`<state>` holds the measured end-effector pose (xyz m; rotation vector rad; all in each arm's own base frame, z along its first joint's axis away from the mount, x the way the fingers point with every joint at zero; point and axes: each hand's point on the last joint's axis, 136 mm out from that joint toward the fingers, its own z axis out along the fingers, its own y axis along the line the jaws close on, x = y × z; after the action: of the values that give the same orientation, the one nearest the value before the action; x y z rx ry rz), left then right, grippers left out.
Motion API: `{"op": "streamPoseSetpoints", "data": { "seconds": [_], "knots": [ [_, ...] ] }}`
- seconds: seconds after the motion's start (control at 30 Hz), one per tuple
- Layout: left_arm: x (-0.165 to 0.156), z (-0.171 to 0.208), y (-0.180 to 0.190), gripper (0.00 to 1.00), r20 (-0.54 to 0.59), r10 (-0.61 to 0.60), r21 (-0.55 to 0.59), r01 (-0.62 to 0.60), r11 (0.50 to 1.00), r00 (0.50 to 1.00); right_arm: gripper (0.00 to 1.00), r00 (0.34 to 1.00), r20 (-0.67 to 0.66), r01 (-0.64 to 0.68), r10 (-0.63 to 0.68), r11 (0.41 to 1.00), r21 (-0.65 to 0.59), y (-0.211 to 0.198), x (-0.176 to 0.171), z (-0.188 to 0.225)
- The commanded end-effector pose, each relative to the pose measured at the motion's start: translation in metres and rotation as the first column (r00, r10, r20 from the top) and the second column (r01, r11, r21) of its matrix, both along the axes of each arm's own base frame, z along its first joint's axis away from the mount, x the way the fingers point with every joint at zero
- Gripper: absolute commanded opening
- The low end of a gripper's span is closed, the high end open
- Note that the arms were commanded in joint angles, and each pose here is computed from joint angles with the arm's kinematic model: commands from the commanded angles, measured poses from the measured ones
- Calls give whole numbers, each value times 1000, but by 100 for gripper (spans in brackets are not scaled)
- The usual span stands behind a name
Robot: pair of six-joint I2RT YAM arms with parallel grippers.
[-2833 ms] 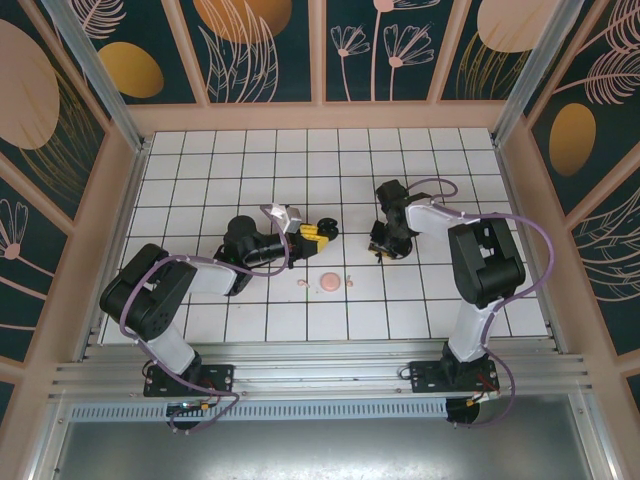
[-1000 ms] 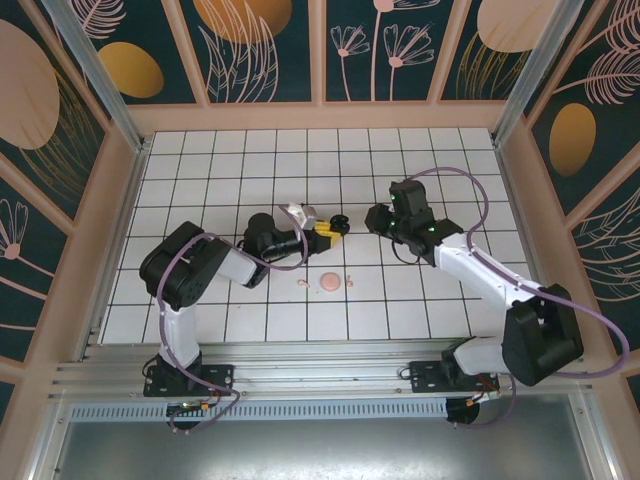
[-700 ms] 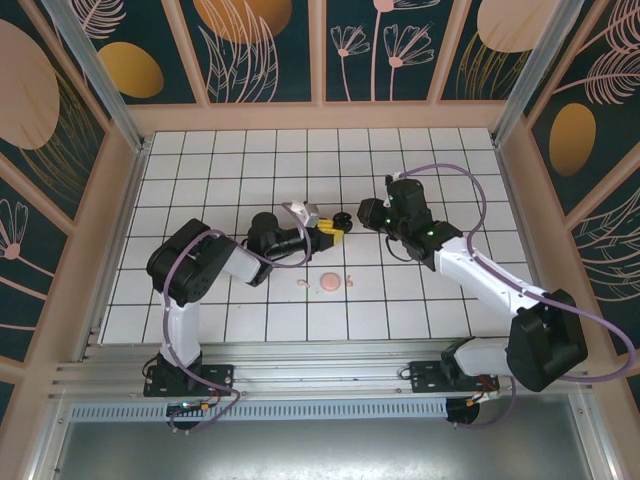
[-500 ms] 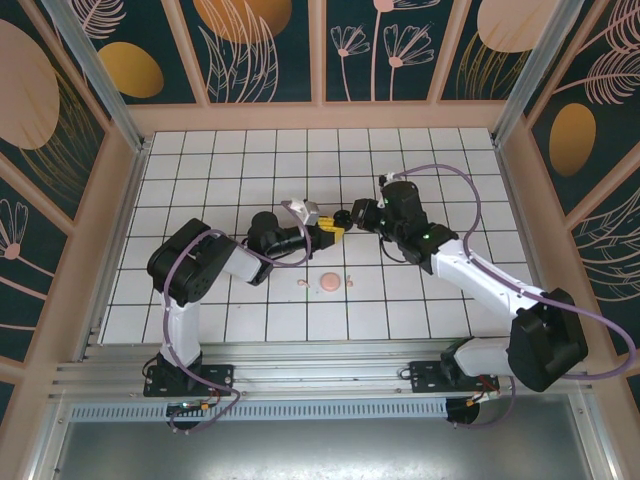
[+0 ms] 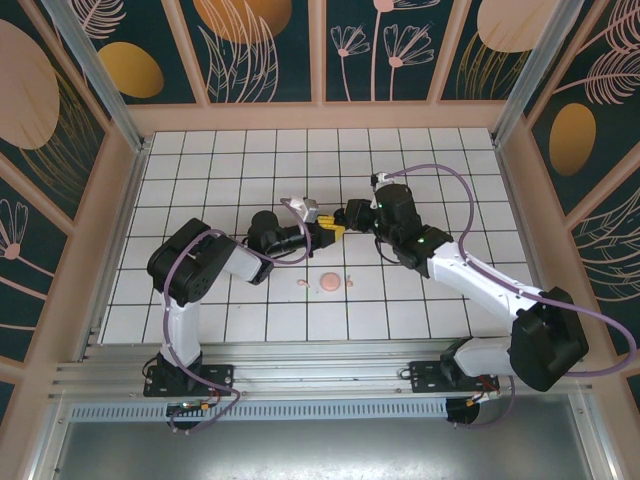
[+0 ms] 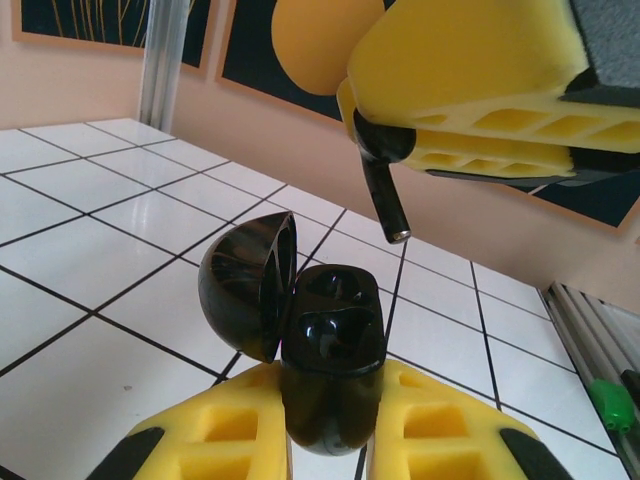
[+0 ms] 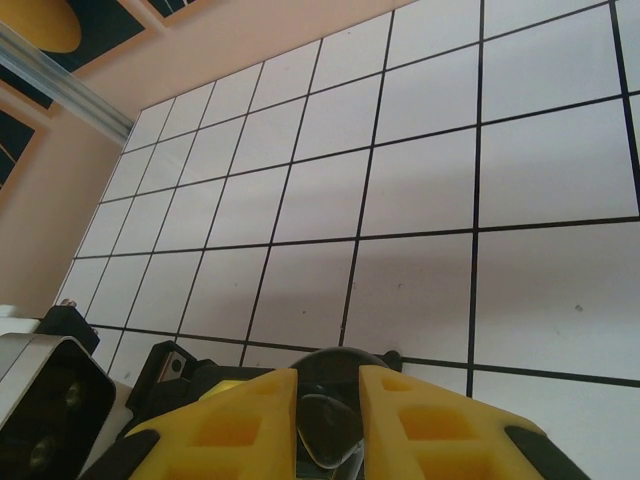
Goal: Insert the wireless bluetooth earbuds into the charging case
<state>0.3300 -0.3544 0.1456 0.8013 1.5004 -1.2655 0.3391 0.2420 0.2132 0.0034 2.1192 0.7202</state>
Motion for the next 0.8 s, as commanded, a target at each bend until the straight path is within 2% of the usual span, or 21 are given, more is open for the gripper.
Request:
{"op": "streamPoseSetpoints", "data": {
  "seconds": [0.0,0.77],
  "knots": [
    [0,25,-4,5,49,-13,-64,16,998,999,22,998,61,18,-17,1000,-15,0,5,4],
    [2,51,-5,5,33,-23,-163,28,986,999,22,995,97,-7,10,1000,-30,5,2,-2]
  ]
}}
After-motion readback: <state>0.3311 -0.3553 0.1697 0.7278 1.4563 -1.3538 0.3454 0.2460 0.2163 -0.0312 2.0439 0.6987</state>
